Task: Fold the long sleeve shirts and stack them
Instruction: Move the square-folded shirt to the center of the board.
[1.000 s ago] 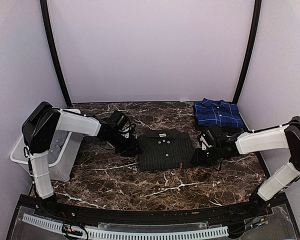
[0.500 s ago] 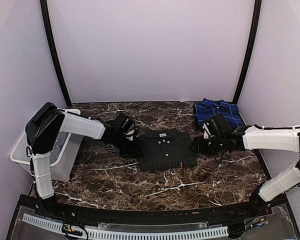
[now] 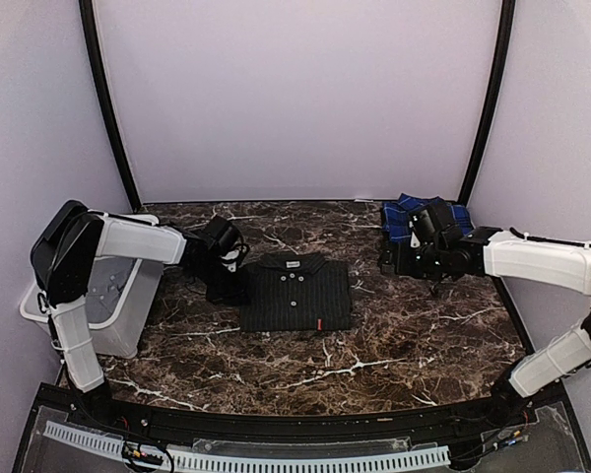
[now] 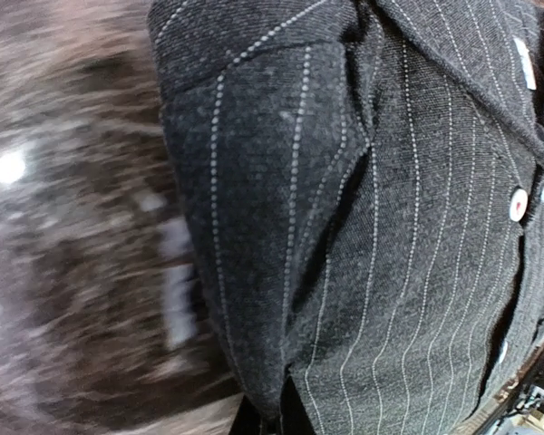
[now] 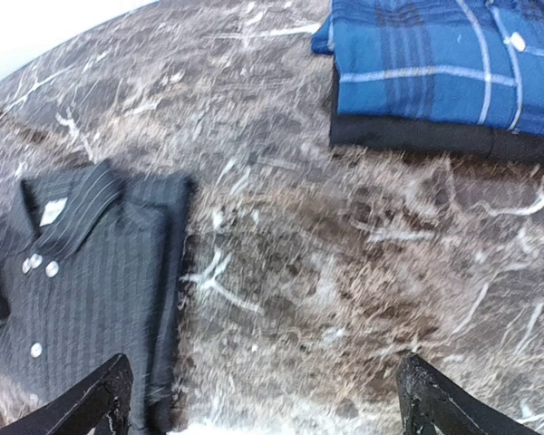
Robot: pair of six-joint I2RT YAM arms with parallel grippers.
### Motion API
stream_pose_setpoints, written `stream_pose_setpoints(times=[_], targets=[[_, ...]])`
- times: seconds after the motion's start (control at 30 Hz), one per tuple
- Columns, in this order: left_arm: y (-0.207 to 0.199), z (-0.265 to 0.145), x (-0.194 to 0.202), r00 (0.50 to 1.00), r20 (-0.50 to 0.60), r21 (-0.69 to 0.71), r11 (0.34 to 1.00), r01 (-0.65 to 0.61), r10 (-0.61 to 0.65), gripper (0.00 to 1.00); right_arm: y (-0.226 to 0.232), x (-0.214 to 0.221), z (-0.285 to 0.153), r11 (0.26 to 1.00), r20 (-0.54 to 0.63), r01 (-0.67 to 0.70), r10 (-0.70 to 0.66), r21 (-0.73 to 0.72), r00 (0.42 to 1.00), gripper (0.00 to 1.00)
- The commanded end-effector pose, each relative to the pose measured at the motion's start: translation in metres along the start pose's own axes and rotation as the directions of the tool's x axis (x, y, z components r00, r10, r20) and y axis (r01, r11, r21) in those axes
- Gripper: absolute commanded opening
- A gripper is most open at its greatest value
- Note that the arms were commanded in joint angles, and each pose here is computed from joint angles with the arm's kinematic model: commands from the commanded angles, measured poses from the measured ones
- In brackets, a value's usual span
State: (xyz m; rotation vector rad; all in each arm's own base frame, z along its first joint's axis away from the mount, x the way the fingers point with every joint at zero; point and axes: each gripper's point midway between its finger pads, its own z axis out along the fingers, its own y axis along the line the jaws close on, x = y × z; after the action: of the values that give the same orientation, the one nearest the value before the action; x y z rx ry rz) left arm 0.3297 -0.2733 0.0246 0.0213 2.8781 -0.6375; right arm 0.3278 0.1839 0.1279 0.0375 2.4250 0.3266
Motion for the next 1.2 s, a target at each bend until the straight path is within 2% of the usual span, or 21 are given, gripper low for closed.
stream_pose_setpoints(times=[0.0,0.27,0.47,0.6,0.73,0.77,0.87,1.07,1.17], targets=[[0.044,-0.023,0.019,0.999,-0.038,-0.147,0.989,-0.034,0.029,0.00,-0.011,-0.024,0.006,0.994,0.058,0.028,-0.035,0.109,0.998,0.99],[0.084,-0.049,0.022,0.999,-0.026,-0.243,0.970,-0.024,0.018,0.00,-0.006,-0.045,0.022,0.989,0.111,0.048,-0.063,0.137,0.992,0.99],[0.097,-0.063,0.017,1.000,-0.010,-0.272,0.962,-0.019,0.017,0.00,-0.002,-0.053,0.033,0.980,0.100,0.107,-0.125,0.166,0.987,0.92],[0.092,-0.073,0.012,1.000,0.007,-0.269,0.963,-0.027,0.030,0.05,0.000,-0.057,0.040,0.973,0.092,0.142,-0.161,0.180,0.983,0.85],[0.080,-0.092,-0.002,0.996,0.053,-0.259,0.965,-0.050,0.066,0.23,0.002,-0.058,0.048,0.964,0.071,0.176,-0.193,0.201,0.979,0.82],[0.074,-0.099,-0.009,0.994,0.075,-0.249,0.967,-0.062,0.083,0.32,0.002,-0.059,0.050,0.962,0.067,0.180,-0.197,0.208,0.978,0.81],[0.057,-0.113,-0.018,0.987,0.108,-0.203,0.975,-0.093,0.117,0.49,0.002,-0.061,0.054,0.957,0.066,0.192,-0.211,0.217,0.975,0.78],[0.004,-0.144,-0.035,0.955,0.208,-0.049,0.978,-0.203,0.209,0.70,-0.003,-0.062,0.061,0.941,0.051,0.215,-0.236,0.263,0.970,0.74],[-0.023,-0.156,-0.044,0.932,0.270,0.019,0.966,-0.258,0.244,0.76,-0.004,-0.066,0.066,0.933,0.046,0.229,-0.251,0.279,0.967,0.73]])
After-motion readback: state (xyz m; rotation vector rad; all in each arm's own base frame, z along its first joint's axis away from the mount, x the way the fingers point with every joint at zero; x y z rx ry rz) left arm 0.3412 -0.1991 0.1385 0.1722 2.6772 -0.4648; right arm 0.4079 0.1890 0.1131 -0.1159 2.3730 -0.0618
